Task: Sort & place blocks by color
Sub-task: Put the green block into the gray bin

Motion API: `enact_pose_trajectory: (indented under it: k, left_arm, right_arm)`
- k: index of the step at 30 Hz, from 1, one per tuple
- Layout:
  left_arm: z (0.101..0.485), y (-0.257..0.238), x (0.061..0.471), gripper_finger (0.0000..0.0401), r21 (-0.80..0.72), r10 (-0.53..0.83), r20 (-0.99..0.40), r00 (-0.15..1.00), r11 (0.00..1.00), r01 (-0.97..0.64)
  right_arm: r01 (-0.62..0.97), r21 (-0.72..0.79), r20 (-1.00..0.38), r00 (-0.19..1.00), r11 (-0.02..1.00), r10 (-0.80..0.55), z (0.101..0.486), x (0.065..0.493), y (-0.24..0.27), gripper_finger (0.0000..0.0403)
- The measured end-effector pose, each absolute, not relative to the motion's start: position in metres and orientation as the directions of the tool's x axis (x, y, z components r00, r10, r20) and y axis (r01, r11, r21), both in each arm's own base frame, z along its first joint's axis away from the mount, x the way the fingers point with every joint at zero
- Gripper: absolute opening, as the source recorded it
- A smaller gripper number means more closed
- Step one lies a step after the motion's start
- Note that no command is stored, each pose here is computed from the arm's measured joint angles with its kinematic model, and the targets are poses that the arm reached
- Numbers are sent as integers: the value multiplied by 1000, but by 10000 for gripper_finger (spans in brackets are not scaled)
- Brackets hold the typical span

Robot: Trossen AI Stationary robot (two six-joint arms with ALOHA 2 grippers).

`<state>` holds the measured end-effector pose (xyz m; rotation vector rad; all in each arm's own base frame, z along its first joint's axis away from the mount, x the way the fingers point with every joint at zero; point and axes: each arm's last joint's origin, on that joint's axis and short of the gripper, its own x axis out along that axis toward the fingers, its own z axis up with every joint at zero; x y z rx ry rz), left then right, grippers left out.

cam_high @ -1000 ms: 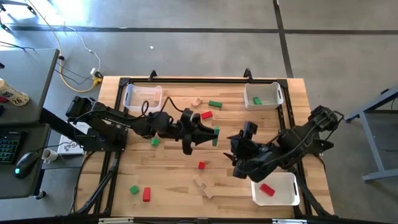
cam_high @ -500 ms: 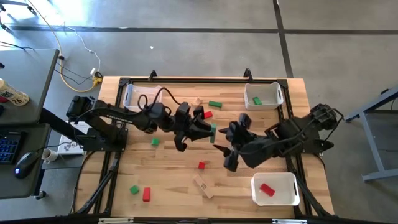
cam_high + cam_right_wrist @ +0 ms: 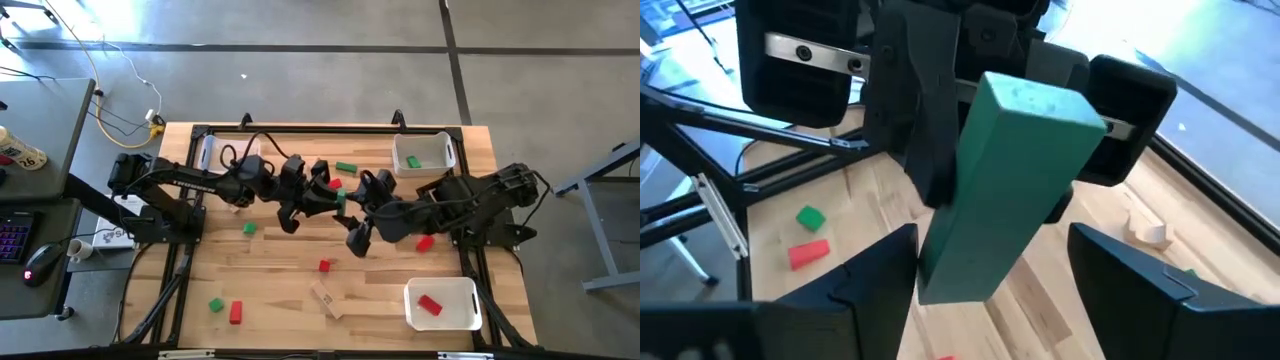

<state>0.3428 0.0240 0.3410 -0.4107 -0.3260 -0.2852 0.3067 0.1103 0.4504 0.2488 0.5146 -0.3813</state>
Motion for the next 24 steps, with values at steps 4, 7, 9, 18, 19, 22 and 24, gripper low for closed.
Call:
enact_pose_trajectory:
  k: [4, 7, 9, 18, 19, 22, 24]
  left_arm:
    - [341, 30, 342, 63, -338, -218, 360, 907, 876, 345]
    - [341, 34, 342, 63, -339, -217, 357, 909, 876, 343]
    - [341, 37, 341, 66, -329, -230, 354, 906, 877, 351]
    - [336, 55, 340, 143, -418, -221, 306, 926, 843, 339]
    - [335, 57, 340, 147, -421, -227, 298, 927, 841, 341]
    - [333, 61, 339, 153, -428, -231, 275, 933, 840, 334]
    - [332, 64, 339, 158, -428, -227, 264, 937, 843, 325]
  right_arm:
    - [418, 154, -528, 801, 895, -283, 450, 309, 105, 202]
    - [418, 177, -535, 801, 891, -269, 450, 311, 101, 143]
    - [419, 197, -541, 801, 886, -258, 450, 312, 99, 102]
    - [467, 187, -549, 779, 864, -302, 448, 311, 95, 77]
    - [482, 182, -553, 771, 857, -316, 447, 310, 95, 77]
    - [515, 189, -573, 750, 836, -332, 445, 308, 94, 77]
    - [537, 195, -588, 734, 821, -340, 443, 308, 92, 77]
